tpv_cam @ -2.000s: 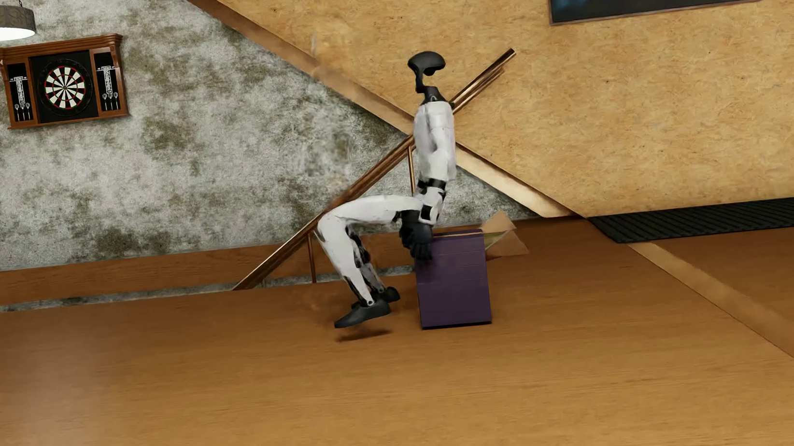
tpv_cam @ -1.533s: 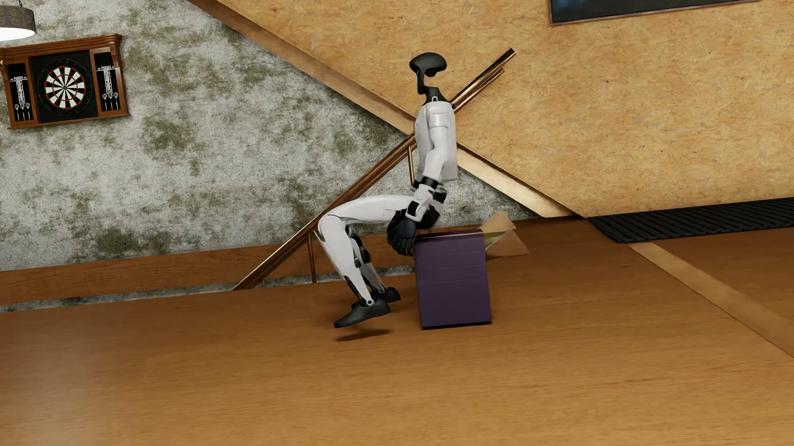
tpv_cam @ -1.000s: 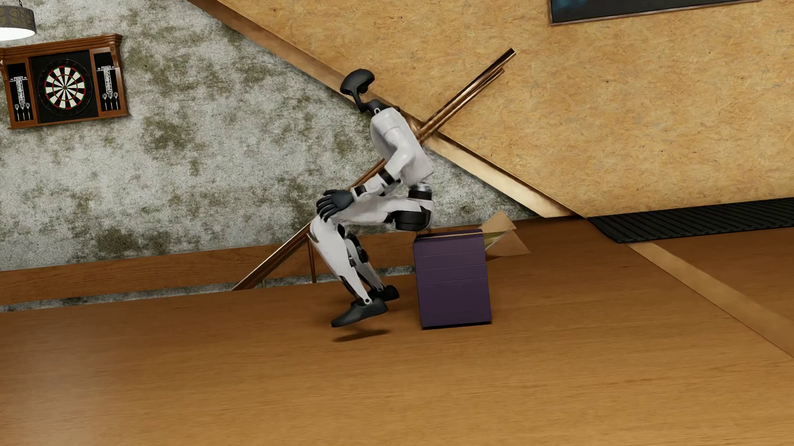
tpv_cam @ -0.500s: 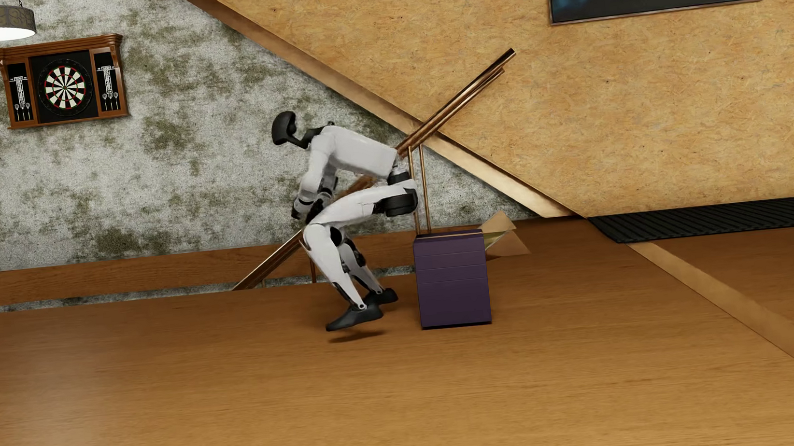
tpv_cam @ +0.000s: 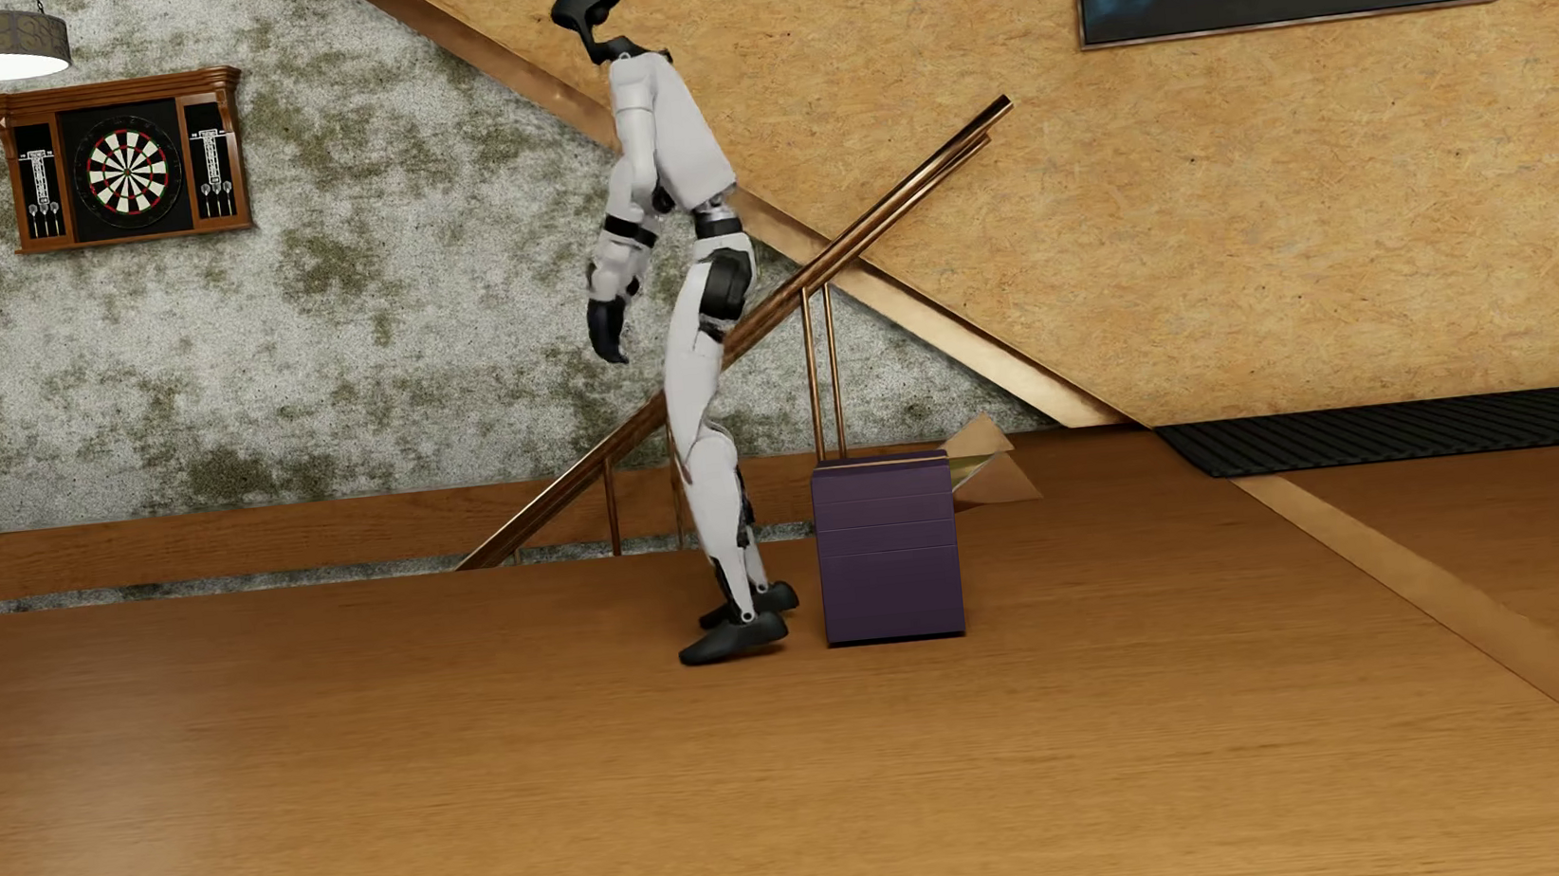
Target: Get up from the dark box
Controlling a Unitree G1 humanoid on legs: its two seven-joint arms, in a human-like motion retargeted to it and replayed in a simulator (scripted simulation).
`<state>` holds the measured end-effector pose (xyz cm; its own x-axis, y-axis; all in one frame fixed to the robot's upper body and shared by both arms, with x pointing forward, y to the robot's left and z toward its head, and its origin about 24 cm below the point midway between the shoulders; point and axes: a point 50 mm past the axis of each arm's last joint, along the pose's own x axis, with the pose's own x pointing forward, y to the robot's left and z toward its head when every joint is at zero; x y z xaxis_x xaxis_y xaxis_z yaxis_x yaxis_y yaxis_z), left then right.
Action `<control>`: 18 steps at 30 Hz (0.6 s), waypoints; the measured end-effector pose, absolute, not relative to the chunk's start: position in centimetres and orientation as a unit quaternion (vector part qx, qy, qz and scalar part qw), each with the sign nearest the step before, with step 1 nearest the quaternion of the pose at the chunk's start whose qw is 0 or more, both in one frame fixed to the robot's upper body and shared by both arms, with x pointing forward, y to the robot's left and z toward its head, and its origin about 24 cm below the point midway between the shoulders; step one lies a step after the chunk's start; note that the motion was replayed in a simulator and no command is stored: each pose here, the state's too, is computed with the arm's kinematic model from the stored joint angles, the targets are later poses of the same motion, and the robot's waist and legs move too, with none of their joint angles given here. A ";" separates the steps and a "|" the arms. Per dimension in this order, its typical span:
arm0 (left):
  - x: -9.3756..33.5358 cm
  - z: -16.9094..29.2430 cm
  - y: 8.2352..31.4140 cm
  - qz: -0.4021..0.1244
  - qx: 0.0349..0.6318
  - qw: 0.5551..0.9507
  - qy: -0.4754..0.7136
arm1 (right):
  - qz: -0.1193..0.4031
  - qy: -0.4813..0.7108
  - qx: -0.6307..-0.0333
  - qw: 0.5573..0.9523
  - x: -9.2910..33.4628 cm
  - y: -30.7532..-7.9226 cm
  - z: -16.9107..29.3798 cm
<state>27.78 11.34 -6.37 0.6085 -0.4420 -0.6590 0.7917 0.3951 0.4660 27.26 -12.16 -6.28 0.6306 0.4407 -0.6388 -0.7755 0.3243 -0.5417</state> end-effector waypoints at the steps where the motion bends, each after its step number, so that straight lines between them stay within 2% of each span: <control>1: 26.3 -7.8 12.9 -0.352 0.358 0.825 0.260 | 0.372 0.208 -0.414 0.804 26.2 -13.3 -6.9; 3: 23.2 -9.9 15.7 -0.295 0.305 0.849 0.314 | 0.347 0.230 -0.382 0.825 24.1 -15.5 -7.8; 5: 20.5 -11.5 17.8 -0.249 0.276 0.857 0.356 | 0.299 0.269 -0.353 0.845 22.0 -18.2 -8.9; 7: 17.6 -13.1 19.4 -0.213 0.254 0.852 0.406 | 0.216 0.338 -0.329 0.855 19.3 -21.2 -10.9; 9: 14.8 -14.6 20.6 -0.197 0.244 0.825 0.470 | 0.155 0.428 -0.304 0.837 15.9 -23.3 -13.0; 11: 12.7 -15.4 21.1 -0.190 0.233 0.806 0.510 | 0.146 0.492 -0.302 0.803 13.0 -24.6 -14.3; 14: 10.9 -15.9 21.3 -0.180 0.216 0.796 0.536 | 0.181 0.533 -0.310 0.766 10.4 -25.5 -14.9; 18: 11.4 -15.8 20.4 -0.203 0.209 0.807 0.514 | 0.193 0.518 -0.298 0.778 10.3 -25.7 -14.6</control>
<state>11.39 20.37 -15.75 0.3902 -0.1132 -0.9138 0.5421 0.8304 0.1286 10.34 -25.66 -14.56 0.3880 -0.0087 -0.9216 -0.6088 0.7483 -0.2634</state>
